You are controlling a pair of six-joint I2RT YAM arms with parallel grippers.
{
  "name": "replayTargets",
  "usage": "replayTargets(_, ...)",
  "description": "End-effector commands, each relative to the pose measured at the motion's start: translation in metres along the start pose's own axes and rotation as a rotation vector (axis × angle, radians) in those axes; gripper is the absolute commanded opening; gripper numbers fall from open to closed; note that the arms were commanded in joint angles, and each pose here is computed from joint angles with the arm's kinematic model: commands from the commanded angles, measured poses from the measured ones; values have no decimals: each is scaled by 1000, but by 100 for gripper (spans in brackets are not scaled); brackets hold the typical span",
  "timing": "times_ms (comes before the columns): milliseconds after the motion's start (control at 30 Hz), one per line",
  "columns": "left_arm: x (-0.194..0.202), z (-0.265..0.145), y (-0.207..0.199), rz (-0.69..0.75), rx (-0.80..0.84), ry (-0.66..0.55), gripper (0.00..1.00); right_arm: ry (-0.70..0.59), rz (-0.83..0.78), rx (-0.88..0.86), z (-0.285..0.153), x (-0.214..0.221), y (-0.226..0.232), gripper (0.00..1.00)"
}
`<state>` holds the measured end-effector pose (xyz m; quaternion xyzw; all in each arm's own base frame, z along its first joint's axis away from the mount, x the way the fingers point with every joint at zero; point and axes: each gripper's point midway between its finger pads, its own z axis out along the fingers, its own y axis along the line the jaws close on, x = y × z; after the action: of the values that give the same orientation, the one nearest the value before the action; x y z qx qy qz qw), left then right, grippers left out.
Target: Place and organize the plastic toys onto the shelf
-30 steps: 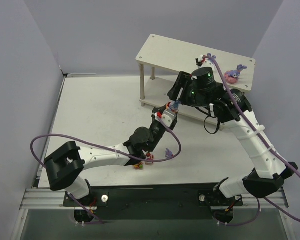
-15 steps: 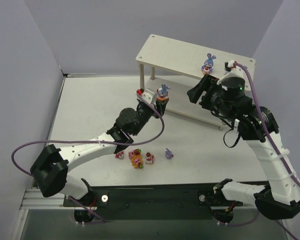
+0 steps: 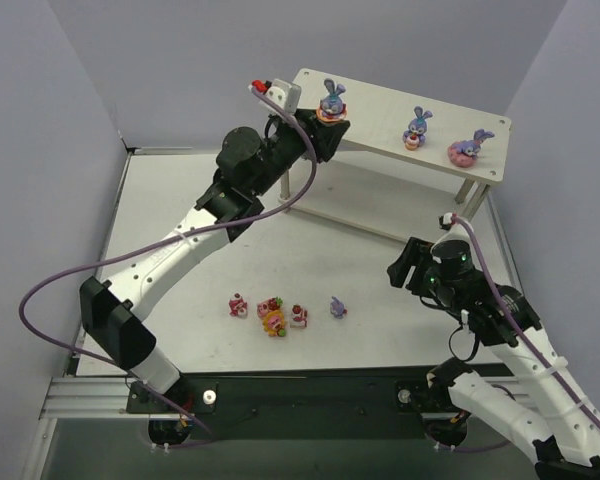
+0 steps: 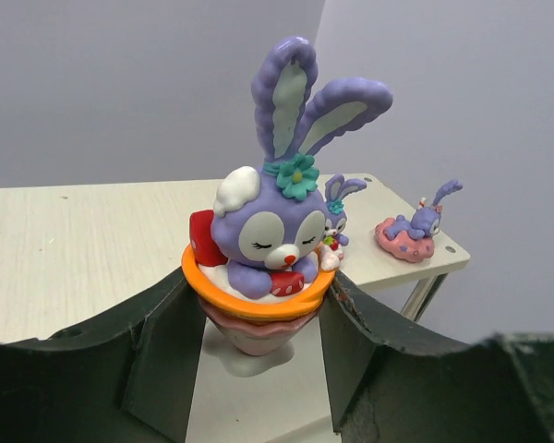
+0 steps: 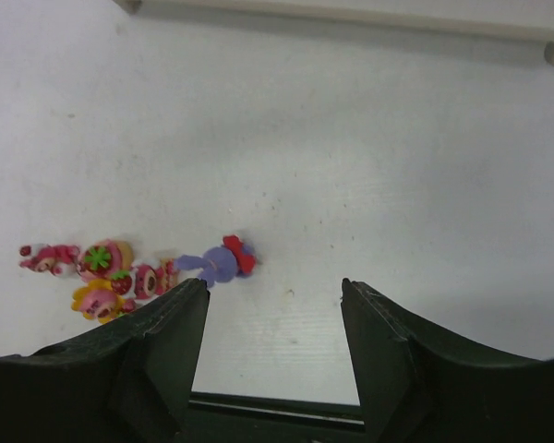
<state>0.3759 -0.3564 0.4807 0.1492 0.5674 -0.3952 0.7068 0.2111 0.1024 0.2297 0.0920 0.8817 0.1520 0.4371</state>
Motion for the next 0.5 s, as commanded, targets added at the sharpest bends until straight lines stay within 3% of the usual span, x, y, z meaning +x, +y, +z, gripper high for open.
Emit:
replayTargets(0,19,21,-3,-38,32,70,0,57,25,-29,8,36,-9,59)
replayTargets(200,35,50,4,-34,14,43,0,132,27,-14,21,81,-28,59)
replayTargets(467,60,79,17,-5,-16,-13,0,158,46,-24,23,102,-35,58)
